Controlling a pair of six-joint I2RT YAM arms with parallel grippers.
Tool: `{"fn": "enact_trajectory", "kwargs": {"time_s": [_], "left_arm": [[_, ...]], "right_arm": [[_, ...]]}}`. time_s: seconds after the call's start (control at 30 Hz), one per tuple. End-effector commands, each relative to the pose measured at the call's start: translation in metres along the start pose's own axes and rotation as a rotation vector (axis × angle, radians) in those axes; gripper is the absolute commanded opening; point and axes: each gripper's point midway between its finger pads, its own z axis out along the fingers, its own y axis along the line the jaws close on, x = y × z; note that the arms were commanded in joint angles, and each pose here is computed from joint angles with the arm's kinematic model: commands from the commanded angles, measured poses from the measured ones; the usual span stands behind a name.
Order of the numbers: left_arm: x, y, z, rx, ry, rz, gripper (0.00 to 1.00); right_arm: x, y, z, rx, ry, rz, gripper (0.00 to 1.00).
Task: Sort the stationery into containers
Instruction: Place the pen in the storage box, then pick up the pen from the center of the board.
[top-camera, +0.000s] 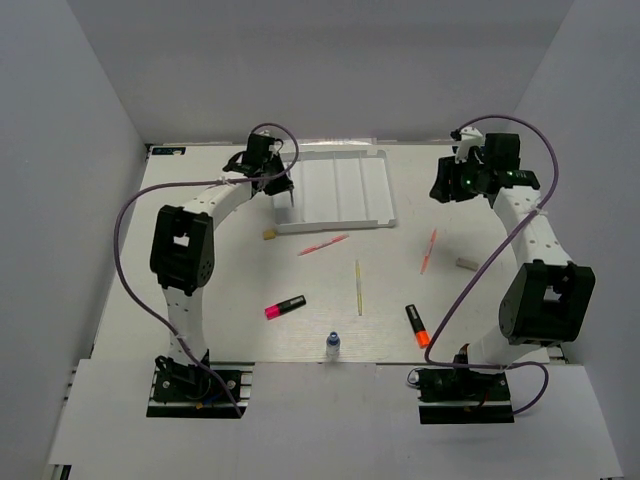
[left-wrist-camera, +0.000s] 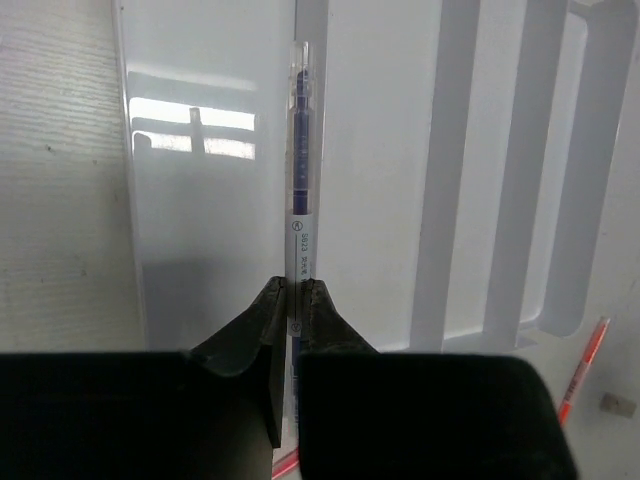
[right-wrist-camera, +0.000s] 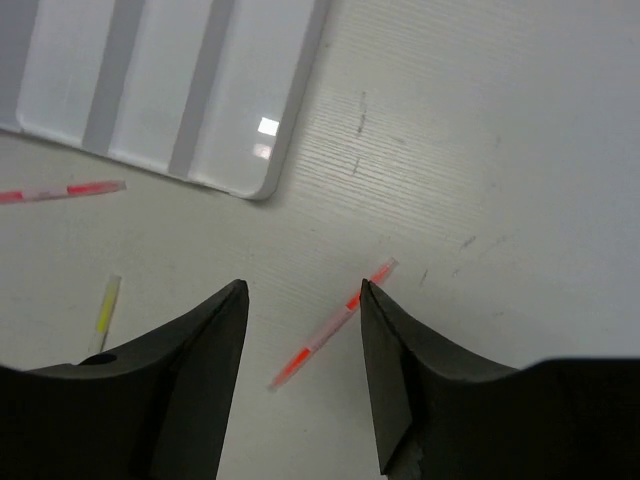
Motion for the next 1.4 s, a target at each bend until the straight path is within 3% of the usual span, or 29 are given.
{"fn": "enact_trajectory", "kwargs": {"time_s": [0.0,0.07,0.17,0.33,0.5,0.57,0.77,0.97,1.17,1.37], "left_arm": [[-0.031,-0.010,-0.001,-0.040,-0.105,0.018,0.00],[-0.029,-0.007,0.005,-0.066,-0.103,0.071,0.00],[-0.025,0.002,0.013,-0.108,-0.063,0.112,0.09],[-0.023,0.002,0.012,-0.110,-0.048,0.123,0.47],[-0.032,-0.031,-0.011,0.098,-0.024,0.149,0.63],[-0.047,-0.053,-0.040,0.208,-0.060,0.199,0.69],[-0.074,-0.068,-0.125,0.490,-0.160,0.252,0.74],[-0.070,-0.040,-0.157,0.687,-0.089,0.164,0.72],[-0.075,-0.032,-0.182,0.812,-0.107,0.151,0.72],[-0.069,-0.029,-0.186,0.831,-0.096,0.165,0.72]], "right_arm": [[-0.020,0.033,-0.009,-0.148,-0.101,-0.252,0.54],[-0.017,0.047,0.000,-0.188,-0.080,-0.337,0.56],[-0.012,0.059,0.006,-0.234,-0.026,-0.431,0.61],[-0.010,0.092,0.013,-0.313,-0.012,-0.576,0.63],[-0.005,0.133,0.019,-0.411,-0.022,-0.837,0.59],[-0.006,0.147,0.025,-0.446,-0.034,-0.933,0.52],[0.004,0.197,0.053,-0.586,-0.013,-1.170,0.33],[0.045,0.247,0.091,-0.745,0.112,-1.345,0.17],[0.092,0.279,0.121,-0.839,0.175,-1.464,0.20],[0.101,0.286,0.139,-0.865,0.205,-1.519,0.24]]}}
